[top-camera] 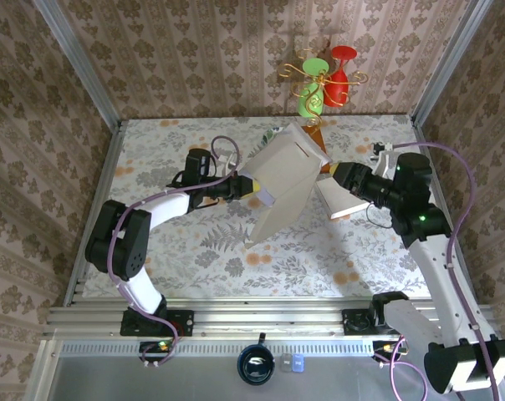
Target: Fold the paper box
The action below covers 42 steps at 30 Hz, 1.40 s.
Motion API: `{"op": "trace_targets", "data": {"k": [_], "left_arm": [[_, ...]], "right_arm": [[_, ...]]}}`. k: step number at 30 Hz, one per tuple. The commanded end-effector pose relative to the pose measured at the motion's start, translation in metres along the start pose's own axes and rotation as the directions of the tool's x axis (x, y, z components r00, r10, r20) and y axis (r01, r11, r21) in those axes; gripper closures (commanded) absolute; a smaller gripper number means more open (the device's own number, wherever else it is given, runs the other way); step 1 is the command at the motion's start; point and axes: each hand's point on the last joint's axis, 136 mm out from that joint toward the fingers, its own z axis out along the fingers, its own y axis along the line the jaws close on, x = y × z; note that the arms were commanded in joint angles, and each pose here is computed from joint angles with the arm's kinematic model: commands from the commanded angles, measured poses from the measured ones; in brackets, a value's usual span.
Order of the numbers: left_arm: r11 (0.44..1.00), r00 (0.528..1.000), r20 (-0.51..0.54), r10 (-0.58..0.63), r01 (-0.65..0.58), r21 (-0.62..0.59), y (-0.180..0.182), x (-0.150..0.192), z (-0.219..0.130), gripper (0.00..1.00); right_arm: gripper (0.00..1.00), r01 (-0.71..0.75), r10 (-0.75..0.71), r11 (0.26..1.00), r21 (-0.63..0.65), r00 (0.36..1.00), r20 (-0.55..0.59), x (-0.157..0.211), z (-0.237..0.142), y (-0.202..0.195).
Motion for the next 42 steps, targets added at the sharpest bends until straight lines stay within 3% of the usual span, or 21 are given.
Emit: {"op": "trace_targets", "data": {"k": [1,19,27,33,42], "left_arm": [[0.999,0.999,0.005,0.031,-0.032,0.042,-0.013,-0.011,-0.001,1.00],[0.999,0.999,0.011,0.031,-0.032,0.039,-0.013,-0.012,-0.002,1.00],[1.000,0.999,0.035,0.002,-0.003,0.015,-0.003,-0.018,-0.012,1.00],[0.999,0.999,-0.019,0.042,-0.042,-0.003,-0.005,-0.012,-0.016,1.00],[0.997,0.993,-0.079,0.082,-0.081,0.013,-0.010,-0.009,-0.015,1.00]], "right_arm": [[0.55,-0.016,0.018,0.998,-0.062,1.000,0.025,-0.010,0.006,0.012],[0.59,-0.026,0.027,0.996,-0.083,1.000,0.002,-0.007,0.041,0.013],[0.56,0.044,-0.042,0.997,-0.062,0.998,0.039,-0.020,0.007,0.034],[0.52,0.092,-0.086,0.994,-0.057,0.992,0.092,-0.051,-0.015,0.052],[0.52,0.200,-0.214,0.967,-0.157,0.973,-0.079,-0.063,0.026,0.066]]}}
